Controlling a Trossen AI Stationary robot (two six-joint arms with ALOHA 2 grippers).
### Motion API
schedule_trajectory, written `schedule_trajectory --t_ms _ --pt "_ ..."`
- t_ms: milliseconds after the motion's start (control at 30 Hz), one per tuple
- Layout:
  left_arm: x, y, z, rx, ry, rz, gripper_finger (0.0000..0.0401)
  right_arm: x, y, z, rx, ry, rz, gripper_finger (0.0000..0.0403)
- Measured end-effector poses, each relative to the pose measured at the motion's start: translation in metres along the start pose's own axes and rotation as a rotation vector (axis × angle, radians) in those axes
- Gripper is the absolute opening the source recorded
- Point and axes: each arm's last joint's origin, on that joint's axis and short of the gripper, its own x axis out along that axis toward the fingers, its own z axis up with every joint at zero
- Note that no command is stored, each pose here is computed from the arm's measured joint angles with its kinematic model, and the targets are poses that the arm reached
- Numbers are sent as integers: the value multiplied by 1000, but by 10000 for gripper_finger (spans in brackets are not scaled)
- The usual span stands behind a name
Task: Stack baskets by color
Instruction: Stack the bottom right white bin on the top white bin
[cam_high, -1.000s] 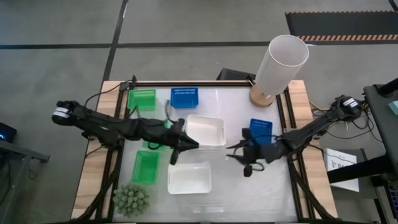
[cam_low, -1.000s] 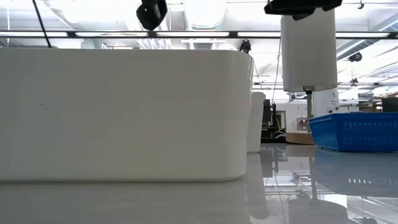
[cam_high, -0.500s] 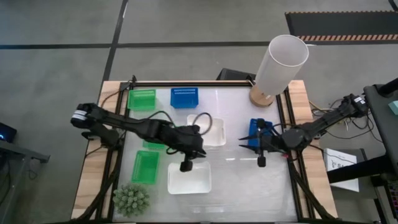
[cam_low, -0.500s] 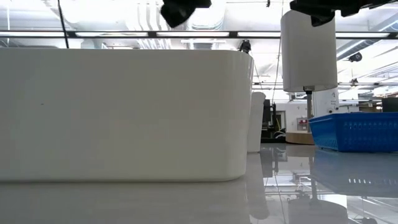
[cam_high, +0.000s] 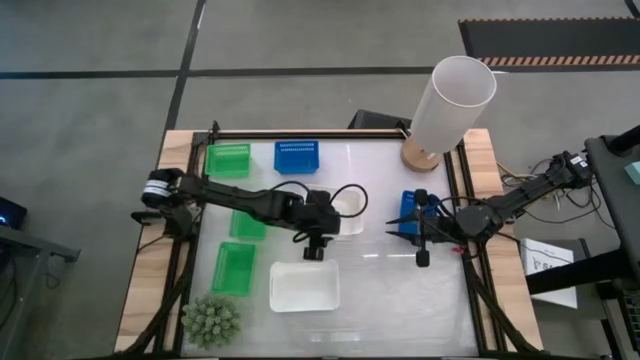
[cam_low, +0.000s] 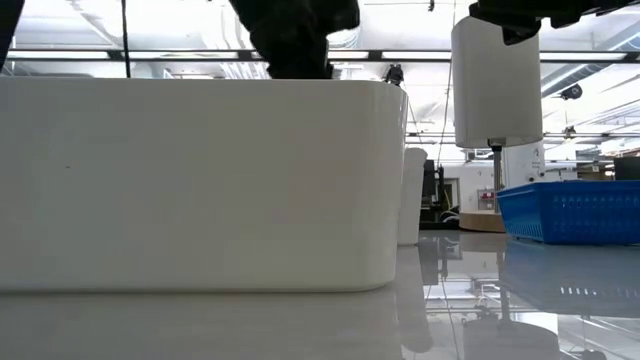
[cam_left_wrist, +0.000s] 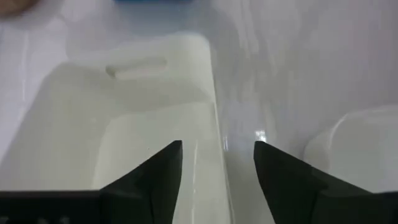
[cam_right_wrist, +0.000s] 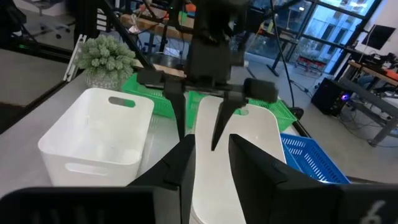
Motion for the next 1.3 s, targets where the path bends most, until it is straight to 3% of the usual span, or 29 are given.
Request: schedule_trajectory --t_ms 500,900,1300 --pt "12 0 -12 -16 63 -2 128 0 0 0 -2 4 1 80" --pt "11 1 -7 -15 62 -5 8 0 0 0 2 4 1 72" --pt "0 2 5 14 6 3 0 0 1 -3 7 27 4 72"
